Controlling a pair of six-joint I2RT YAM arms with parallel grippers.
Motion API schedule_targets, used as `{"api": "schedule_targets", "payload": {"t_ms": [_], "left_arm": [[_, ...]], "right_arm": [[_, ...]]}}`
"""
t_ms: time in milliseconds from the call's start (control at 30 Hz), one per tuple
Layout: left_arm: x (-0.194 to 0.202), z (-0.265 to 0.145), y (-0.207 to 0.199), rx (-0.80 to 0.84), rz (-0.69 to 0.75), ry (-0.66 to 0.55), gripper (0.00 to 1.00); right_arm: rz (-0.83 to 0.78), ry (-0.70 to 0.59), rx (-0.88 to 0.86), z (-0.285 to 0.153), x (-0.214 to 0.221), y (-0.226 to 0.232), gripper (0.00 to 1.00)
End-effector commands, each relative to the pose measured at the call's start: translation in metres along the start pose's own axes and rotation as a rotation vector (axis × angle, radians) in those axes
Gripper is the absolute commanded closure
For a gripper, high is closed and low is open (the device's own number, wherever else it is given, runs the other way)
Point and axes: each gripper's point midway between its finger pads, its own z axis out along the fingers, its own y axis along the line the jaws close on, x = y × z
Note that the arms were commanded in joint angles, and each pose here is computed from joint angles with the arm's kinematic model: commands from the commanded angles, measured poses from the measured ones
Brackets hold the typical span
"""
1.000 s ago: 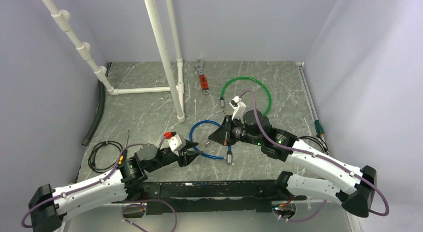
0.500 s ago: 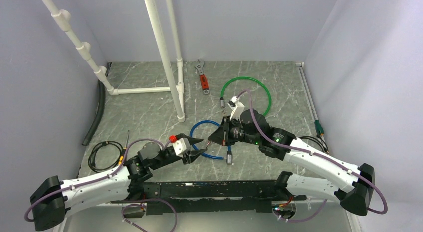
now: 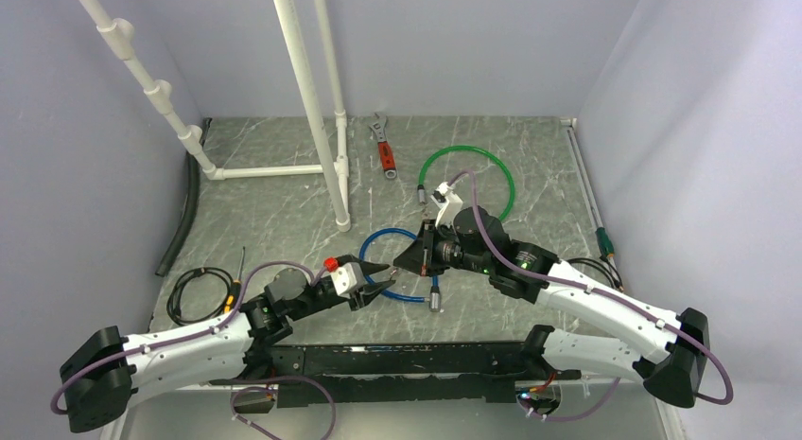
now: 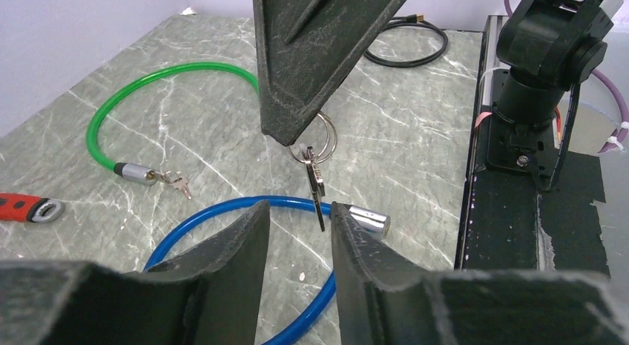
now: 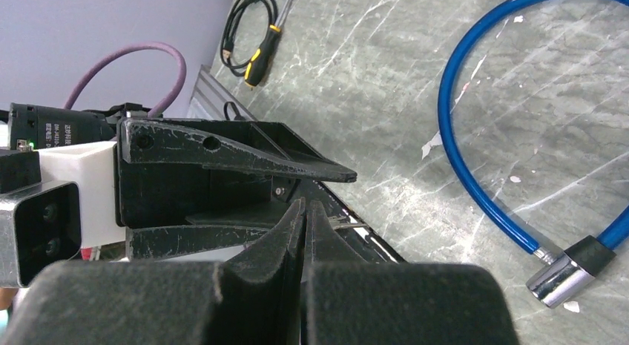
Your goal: Unlock with the key
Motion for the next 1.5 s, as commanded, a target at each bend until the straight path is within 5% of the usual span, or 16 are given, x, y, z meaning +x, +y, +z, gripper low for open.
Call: {"api": "schedule_targets", "payload": {"t_ms": [0, 233, 367, 567, 733, 1133, 1467], "left_arm": [[-0.013, 0.002, 0.002, -0.003, 0.06, -0.053, 0.63], [-0.014, 0.002, 0.008, -0.03, 0.077, -0.046, 0.98], [-0.024, 0.0, 0.013, -0.055, 0.087, -0.06, 1.0], [-0.039, 0.0, 0.022, -0.072, 0.169, -0.002, 1.0], [-0.055, 0.006, 0.015, -0.048, 0.261, 0.074, 1.0], [-0.068, 0.023, 0.009, 0.002, 0.855, 0.379, 1.0], [-0.095, 0.029, -0.005, 0.003, 1.211, 0.278, 1.0]], "right_arm": [[0.0, -0.054, -0.063, -0.002, -0.017, 0.019, 1.0], [0.003, -0.051, -0.075, -0.002, -0.016, 0.021, 1.0], [-0.018, -0.044, -0.101, -0.005, -0.015, 0.025, 1.0], [-0.142, -0.077, -0.121, -0.028, -0.021, 0.031, 0.52], [-0.219, -0.142, -0.063, -0.053, -0.035, 0.025, 0.3], [-0.251, -0.242, -0.166, -0.091, -0.048, 0.046, 0.27], [-0.162, -0.197, -0.264, -0.078, -0.031, 0.05, 0.36]]}}
